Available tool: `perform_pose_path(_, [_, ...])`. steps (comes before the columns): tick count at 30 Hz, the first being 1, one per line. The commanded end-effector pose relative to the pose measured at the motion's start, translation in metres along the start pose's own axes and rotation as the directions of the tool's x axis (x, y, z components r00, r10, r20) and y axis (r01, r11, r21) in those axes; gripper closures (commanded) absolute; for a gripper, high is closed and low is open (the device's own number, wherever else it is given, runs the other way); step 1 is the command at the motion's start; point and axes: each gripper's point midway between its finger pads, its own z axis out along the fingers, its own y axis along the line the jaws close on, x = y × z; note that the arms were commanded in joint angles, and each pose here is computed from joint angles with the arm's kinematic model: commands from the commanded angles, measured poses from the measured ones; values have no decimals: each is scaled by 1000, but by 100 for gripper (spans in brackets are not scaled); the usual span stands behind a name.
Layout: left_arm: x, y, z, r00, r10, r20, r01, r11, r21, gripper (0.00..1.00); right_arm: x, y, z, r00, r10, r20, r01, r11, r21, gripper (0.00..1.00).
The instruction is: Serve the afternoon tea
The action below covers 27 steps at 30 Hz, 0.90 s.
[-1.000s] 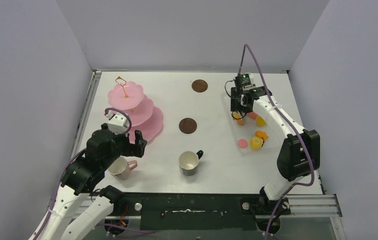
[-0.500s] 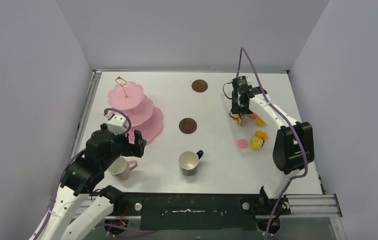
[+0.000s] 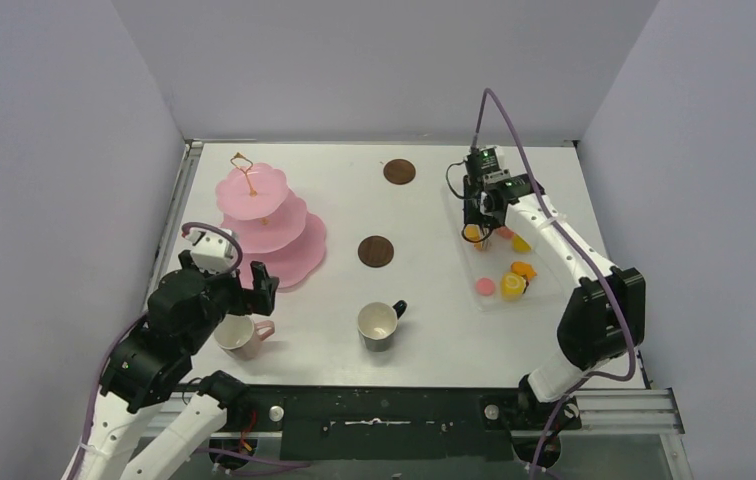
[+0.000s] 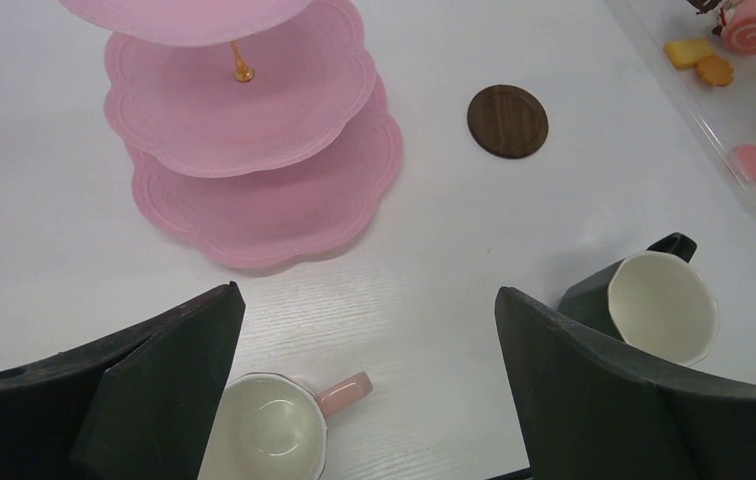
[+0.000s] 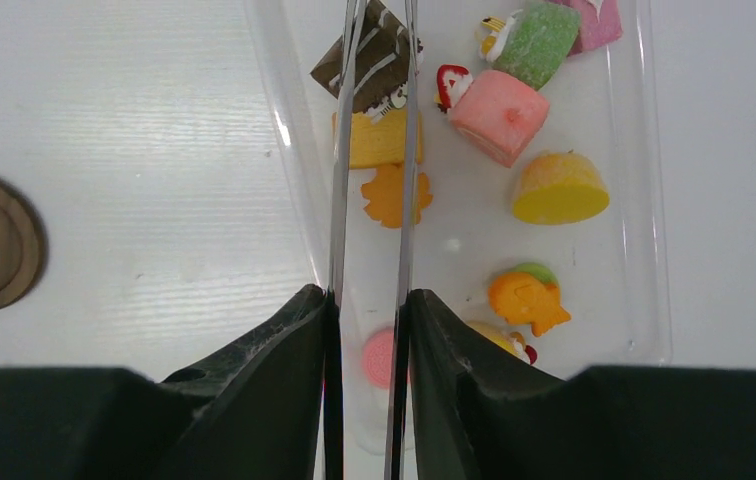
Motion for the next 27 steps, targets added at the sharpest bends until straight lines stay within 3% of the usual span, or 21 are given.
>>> perform_pose_path(1, [-34,5,-19,996,1,94,1,1000,-23,3,-29,19,-47,988,-3,152,17,996,-92,73])
perform_pose_path(14, [-58,22,-59,971,-83,225,102,992,-74,3,-47,153,-140,942,29,333,143,866,-480,73])
perform_pose_path(27, [-29,28,-40,972,-76,223,99,991,-93,3,-98,239,-208,883,193,427,210,651,-729,71])
